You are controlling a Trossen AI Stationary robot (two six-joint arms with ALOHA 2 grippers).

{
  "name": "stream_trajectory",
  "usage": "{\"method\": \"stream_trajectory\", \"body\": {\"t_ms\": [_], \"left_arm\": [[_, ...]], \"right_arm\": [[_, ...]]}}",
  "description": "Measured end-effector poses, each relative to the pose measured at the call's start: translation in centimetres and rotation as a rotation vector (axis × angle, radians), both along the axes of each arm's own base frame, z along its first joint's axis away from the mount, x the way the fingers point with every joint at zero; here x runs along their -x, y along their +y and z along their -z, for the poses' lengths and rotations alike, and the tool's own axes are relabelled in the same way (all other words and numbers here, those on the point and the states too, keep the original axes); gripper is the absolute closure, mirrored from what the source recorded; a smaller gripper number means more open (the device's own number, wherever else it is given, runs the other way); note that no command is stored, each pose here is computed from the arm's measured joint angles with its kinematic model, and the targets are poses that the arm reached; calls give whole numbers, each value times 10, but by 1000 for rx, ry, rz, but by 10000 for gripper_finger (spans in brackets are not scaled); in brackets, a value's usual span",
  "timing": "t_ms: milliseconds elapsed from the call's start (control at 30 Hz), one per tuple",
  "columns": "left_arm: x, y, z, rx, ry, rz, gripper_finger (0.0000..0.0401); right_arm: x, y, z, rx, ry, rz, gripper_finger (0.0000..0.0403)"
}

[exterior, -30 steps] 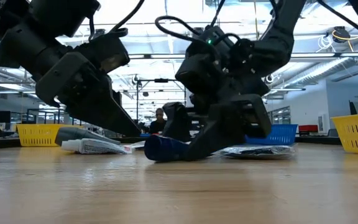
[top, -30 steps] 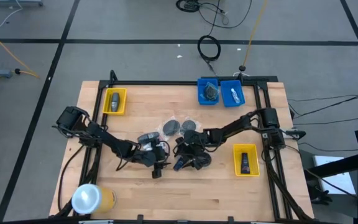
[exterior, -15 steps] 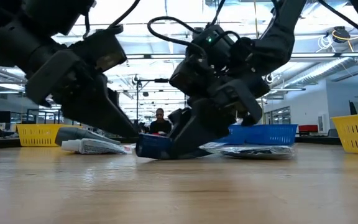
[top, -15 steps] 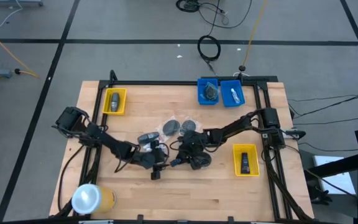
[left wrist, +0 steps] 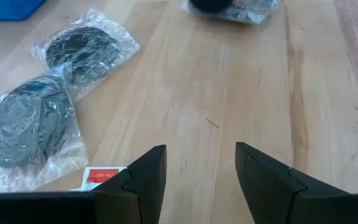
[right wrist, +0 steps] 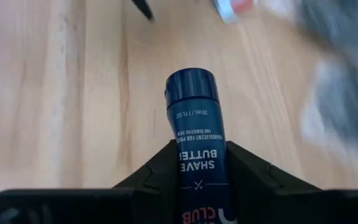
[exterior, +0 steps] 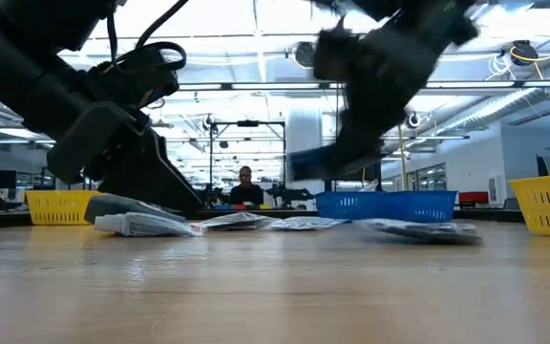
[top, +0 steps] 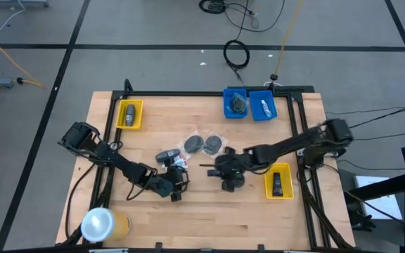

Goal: Pick & Place Travel size toiletries
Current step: Put the blue shaver into the right yellow bin

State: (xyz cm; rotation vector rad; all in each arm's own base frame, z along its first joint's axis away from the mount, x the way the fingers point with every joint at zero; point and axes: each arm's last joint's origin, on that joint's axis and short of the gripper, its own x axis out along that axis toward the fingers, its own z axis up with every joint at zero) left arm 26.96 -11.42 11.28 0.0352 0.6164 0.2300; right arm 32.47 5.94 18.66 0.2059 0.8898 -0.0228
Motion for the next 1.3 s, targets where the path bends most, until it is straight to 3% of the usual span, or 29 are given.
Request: {"method": "stream_trajectory", "body": {"t_ms": [400,600,967,1300], "left_arm": [[-1,2,-1,-17,-17,-34,213],[-1,2,-1,-27,-23,-47,213],[0,2,-1,-26,-22,-49,213],[0,2,-1,-24,-21,-52,213]], "right_arm": [[126,16,-69,-428,490,662,300],[166,23,-70,-445,619,959,300],[176,19,-8,-434,616,1139,300],[177,16,17,-437,509,1145,280]]}}
